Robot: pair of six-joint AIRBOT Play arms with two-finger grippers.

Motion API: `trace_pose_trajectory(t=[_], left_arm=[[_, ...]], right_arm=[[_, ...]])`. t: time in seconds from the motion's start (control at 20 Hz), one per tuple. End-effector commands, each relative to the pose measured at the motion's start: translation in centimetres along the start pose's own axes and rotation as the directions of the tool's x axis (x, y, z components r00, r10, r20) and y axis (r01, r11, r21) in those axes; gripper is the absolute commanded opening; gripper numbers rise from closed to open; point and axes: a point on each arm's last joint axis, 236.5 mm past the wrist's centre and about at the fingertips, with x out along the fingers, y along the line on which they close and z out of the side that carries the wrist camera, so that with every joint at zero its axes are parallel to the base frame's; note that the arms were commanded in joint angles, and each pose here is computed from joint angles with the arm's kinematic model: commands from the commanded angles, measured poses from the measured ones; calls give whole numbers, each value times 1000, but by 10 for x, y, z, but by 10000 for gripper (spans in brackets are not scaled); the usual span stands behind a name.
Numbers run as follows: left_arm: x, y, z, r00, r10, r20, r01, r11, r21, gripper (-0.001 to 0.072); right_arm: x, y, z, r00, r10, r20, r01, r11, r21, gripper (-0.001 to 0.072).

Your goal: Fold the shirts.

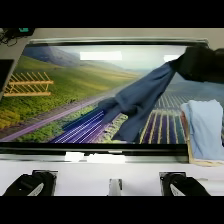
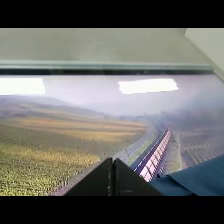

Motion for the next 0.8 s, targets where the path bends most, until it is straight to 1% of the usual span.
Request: trace_pose_trajectory(t=[0.0,0.15,0.25,0.3,0.35,0.4,0.45,0.5,0.55,0.65,0.7,0.75], left_arm=[[27,17,-46,987,56,-151,-61,998,-27,28],[68,23,-121,938,40,-345,-92,986,-136,29],[90,15,-182,870,-26,-492,-105,966,-237,31],[98,9,-212,828,-71,-556,-113,951,-289,56],[105,2,-240,784,-119,-609,-127,930,-345,169],[111,-4,-262,749,-161,-643,-145,907,-396,385],[118,-9,-282,715,-196,-671,-169,883,-438,560],[124,-12,-299,680,-223,-698,-180,872,-455,556],[129,-16,-311,651,-247,-718,-179,869,-461,556],[141,-25,-332,599,-306,-740,-169,855,-490,556],[146,-28,-341,581,-331,-744,-163,848,-505,556],[152,-32,-349,565,-357,-744,-158,838,-522,556]], right_arm=[[52,-27,-37,983,-63,-174,69,997,26,24],[114,-57,-71,955,-104,-279,123,991,50,24],[152,-74,-100,928,-120,-353,154,986,69,24],[166,-83,-116,908,-130,-397,172,982,72,24],[176,-90,-128,889,-144,-434,192,979,70,25],[183,-99,-137,871,-165,-463,215,975,58,57],[186,-105,-141,859,-186,-478,235,971,43,207],[186,-112,-141,852,-211,-479,251,968,21,377],[182,-119,-142,841,-243,-483,274,962,-7,479],[165,-143,-141,804,-352,-480,357,930,-85,534],[154,-160,-138,779,-408,-476,406,907,-114,534],[144,-177,-140,753,-433,-495,438,892,-114,534]])
